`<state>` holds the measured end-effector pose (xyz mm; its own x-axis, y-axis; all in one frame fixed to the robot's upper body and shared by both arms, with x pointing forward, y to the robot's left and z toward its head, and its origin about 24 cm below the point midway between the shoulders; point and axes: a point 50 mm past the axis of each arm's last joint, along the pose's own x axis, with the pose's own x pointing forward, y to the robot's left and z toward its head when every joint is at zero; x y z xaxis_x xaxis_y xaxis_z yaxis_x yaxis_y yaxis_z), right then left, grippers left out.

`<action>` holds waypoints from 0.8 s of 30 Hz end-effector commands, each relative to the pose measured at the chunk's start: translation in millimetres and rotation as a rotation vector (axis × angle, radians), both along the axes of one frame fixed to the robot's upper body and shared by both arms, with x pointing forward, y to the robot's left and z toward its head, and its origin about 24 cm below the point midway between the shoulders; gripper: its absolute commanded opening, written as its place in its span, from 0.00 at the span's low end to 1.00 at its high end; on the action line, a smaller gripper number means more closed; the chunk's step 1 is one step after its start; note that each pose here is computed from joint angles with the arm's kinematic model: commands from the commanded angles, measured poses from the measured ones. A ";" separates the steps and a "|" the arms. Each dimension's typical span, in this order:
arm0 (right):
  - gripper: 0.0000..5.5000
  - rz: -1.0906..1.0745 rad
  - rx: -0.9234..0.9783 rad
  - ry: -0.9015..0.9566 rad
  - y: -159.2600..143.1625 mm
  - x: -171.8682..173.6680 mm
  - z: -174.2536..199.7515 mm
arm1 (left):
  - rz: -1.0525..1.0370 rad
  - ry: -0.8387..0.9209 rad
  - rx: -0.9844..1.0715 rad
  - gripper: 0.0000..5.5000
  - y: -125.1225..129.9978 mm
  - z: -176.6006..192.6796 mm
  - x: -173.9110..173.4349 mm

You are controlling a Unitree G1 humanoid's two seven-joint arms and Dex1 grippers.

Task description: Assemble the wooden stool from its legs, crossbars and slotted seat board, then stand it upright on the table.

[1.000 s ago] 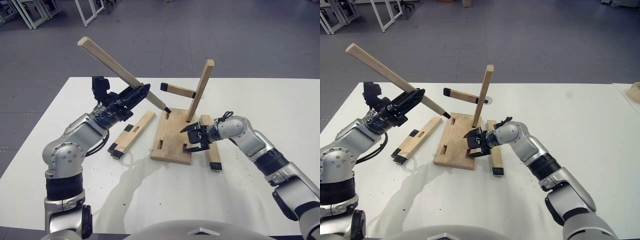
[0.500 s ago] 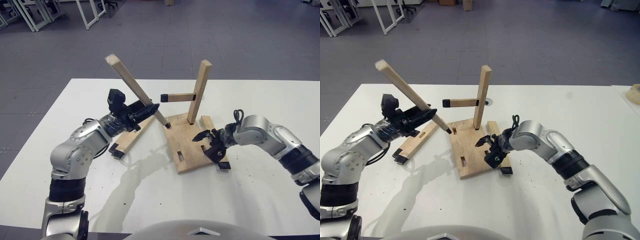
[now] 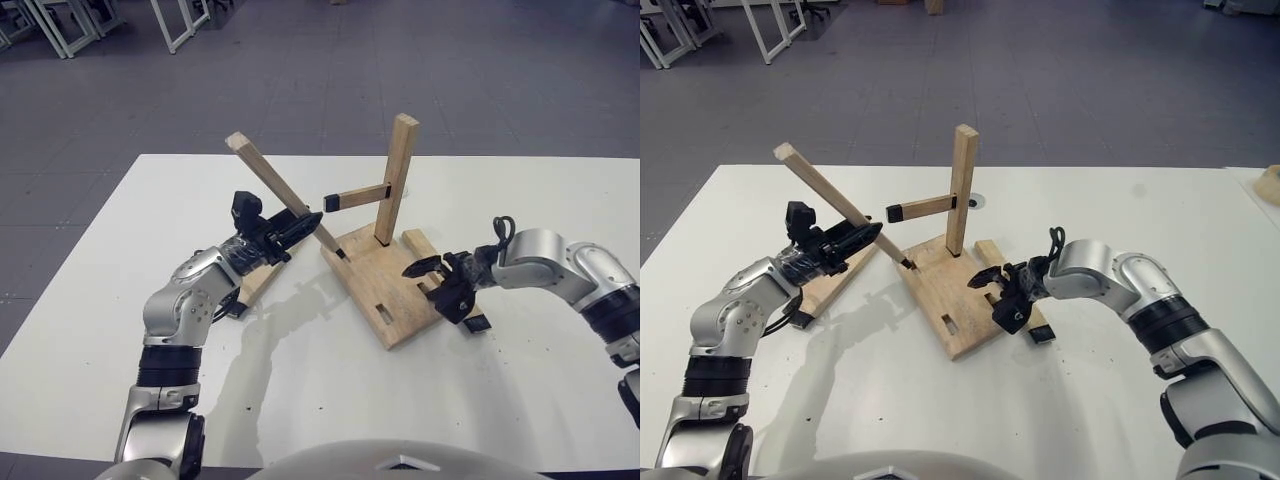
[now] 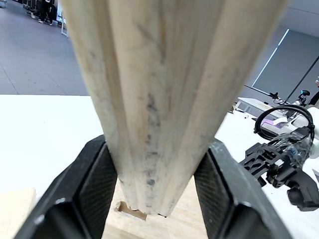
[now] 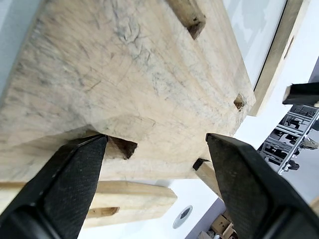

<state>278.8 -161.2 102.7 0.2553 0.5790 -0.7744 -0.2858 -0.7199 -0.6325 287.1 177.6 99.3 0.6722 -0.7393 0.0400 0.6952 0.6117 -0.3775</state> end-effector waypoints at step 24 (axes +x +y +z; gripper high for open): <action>0.66 -0.149 0.171 -0.061 3.9 19.3 21.3 | -0.178 0.090 0.203 0.37 2.6 -15.2 34.5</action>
